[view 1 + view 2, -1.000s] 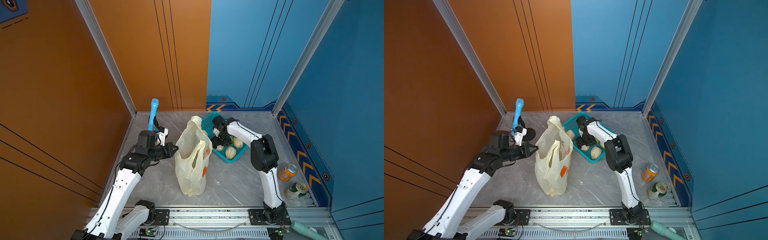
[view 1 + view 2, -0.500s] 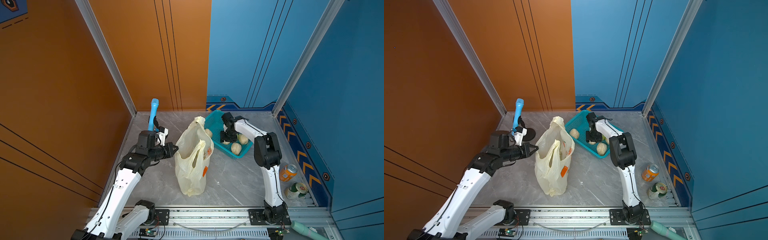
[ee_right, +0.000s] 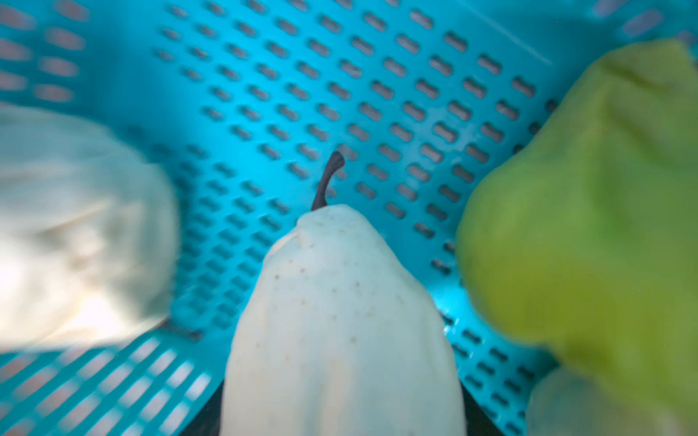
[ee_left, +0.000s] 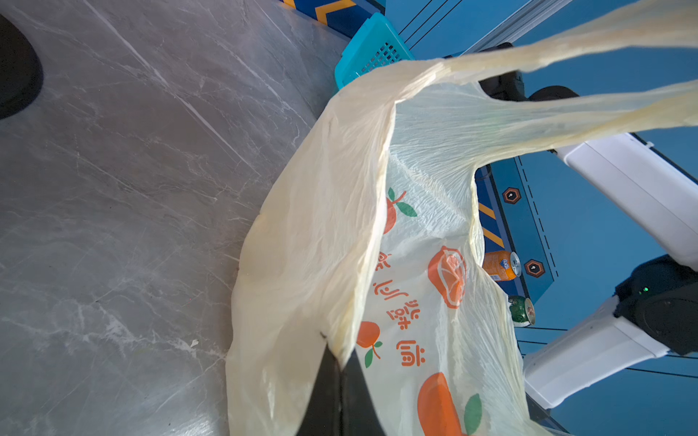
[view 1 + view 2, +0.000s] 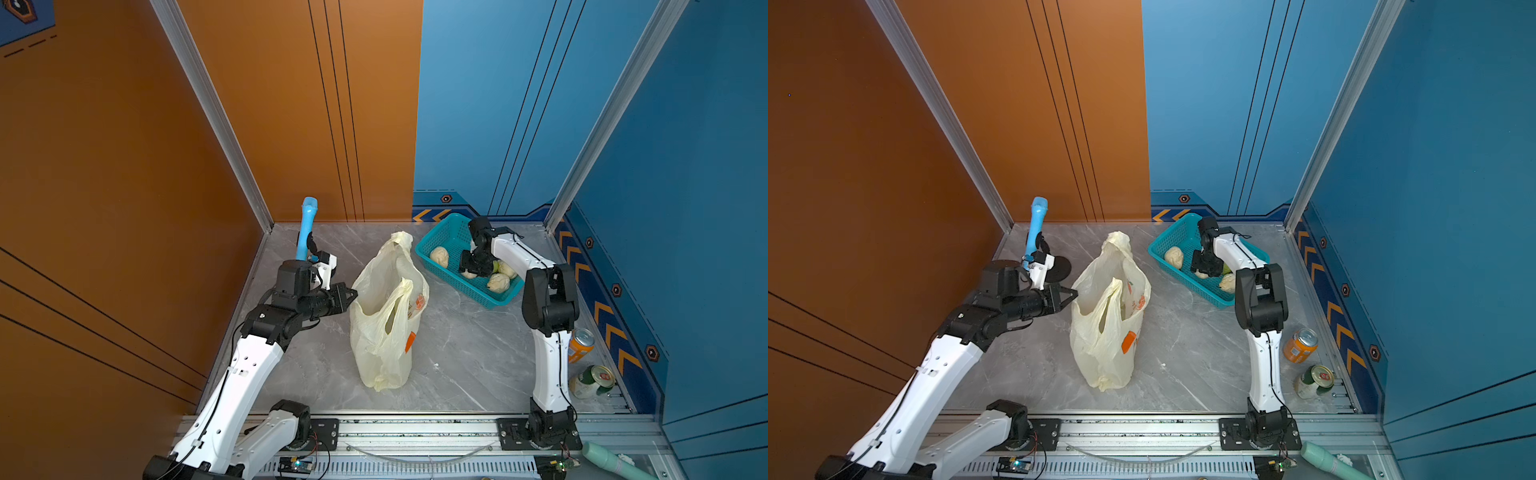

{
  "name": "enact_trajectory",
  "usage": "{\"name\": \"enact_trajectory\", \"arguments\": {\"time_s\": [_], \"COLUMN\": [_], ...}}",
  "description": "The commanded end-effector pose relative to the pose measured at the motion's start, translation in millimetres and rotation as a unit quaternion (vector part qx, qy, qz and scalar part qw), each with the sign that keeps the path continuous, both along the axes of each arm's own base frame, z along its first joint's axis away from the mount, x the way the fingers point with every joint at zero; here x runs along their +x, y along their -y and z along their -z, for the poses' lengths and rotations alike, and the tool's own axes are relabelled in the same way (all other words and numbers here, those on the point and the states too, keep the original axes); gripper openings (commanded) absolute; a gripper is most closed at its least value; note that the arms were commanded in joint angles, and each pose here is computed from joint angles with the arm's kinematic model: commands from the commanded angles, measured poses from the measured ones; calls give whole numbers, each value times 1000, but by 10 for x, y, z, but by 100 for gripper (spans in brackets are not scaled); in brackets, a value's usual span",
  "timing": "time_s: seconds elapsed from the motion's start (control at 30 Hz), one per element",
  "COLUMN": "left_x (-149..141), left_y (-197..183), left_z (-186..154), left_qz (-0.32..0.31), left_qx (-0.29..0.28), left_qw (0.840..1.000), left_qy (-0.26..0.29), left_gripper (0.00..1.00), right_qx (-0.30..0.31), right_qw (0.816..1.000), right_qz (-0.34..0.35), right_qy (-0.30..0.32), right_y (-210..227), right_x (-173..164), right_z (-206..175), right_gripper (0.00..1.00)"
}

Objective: Place the pears into plastic bags & tie knots
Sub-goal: Pick up the pear from the basket, then place the pear in the plastic bag.

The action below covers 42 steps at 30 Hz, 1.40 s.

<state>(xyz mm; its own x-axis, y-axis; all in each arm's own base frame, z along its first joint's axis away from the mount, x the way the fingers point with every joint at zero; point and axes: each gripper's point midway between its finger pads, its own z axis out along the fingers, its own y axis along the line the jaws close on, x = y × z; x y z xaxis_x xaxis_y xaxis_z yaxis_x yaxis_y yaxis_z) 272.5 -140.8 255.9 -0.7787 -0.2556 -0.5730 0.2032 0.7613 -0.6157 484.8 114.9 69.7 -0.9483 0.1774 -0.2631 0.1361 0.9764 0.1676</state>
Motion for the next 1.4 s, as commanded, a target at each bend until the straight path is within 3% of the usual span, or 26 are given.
{"name": "enact_trajectory", "arguments": {"time_s": [0.0, 0.13, 0.33, 0.5, 0.7, 0.8, 0.9, 1.17, 1.37], "left_x": [84, 133, 174, 168, 170, 171, 168, 176, 195], "left_y": [11, 28, -3, -13, -1, 9, 9, -7, -62], "left_z": [9, 27, 38, 28, 45, 54, 45, 54, 123], "left_qz": [-1, -1, -11, -12, -9, -7, -6, -8, -16], "left_qx": [-8, -12, -12, -16, -18, -20, -20, -12, 7], "left_qw": [1000, 1000, 1000, 1000, 1000, 1000, 1000, 1000, 1000], "left_qy": [12, 12, 15, 17, 12, 10, 12, 16, 13], "left_gripper": [0, 0, 0, 0, 0, 0, 0, 0, 0], "right_qx": [46, 79, 94, 134, 225, 231, 212, 170, 175], "right_qw": [994, 987, 978, 970, 938, 930, 934, 942, 940], "right_qz": [-41, -75, -118, -152, -241, -268, -274, -280, -278], "right_qy": [91, 116, 141, 133, 103, 97, 92, 68, 87], "right_y": [-318, -565, -793, -1003, -1754, -2070, -2278, -2581, -2560], "right_x": [-110, -434, -1181, -1789, -2400, -2467, -2403, -2260, -2257], "right_z": [-1148, -1685, -2212, -2328, -2364, -2294, -2147, -1720, -1897], "right_gripper": [33, 33, 33, 34, 35, 37, 39, 55, 66]}}
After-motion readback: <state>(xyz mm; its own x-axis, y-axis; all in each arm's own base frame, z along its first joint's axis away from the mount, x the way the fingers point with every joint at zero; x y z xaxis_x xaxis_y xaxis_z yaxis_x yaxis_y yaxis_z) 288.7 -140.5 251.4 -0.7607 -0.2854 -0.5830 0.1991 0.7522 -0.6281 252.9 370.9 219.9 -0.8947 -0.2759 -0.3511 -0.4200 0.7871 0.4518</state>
